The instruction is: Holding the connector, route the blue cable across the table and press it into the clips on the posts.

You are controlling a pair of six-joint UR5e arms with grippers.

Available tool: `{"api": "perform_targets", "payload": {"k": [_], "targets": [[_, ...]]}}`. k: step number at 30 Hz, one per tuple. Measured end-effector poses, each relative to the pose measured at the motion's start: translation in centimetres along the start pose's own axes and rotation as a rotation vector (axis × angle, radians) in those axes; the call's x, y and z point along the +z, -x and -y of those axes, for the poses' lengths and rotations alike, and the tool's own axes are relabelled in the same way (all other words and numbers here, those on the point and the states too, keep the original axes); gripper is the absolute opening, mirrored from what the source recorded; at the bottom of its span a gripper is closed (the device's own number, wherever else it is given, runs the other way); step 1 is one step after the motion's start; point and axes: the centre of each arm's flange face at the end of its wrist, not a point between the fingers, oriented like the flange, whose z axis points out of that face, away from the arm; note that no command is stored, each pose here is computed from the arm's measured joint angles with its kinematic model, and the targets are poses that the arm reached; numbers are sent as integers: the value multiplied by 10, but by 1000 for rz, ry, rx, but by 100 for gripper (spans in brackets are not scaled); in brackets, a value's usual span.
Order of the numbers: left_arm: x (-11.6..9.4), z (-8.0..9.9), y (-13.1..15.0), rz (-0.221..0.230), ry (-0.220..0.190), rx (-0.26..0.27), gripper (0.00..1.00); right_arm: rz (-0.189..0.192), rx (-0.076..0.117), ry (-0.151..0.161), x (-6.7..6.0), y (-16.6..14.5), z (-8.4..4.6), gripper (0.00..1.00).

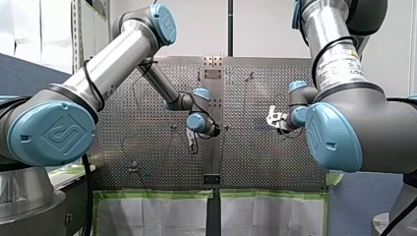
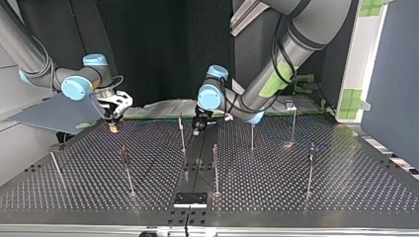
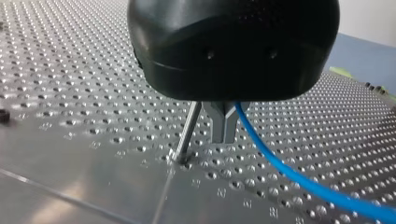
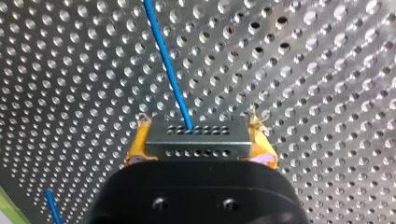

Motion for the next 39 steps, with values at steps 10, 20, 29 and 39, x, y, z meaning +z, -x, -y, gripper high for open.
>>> {"api": "perform_targets", "payload": {"k": [10, 20, 29, 39], "targets": [[-1, -5, 0, -11, 20, 4, 0, -6, 7, 12, 2, -6, -17, 0], [-10, -3, -4, -47, 83, 47, 100, 2, -2, 3, 1, -6, -17, 0], [-30, 7, -3, -100, 126, 80, 100, 20, -29, -3, 0, -4, -11, 0], [-66, 29, 6, -111, 99, 92, 100, 48, -64, -4, -1, -12, -5, 0]]}}
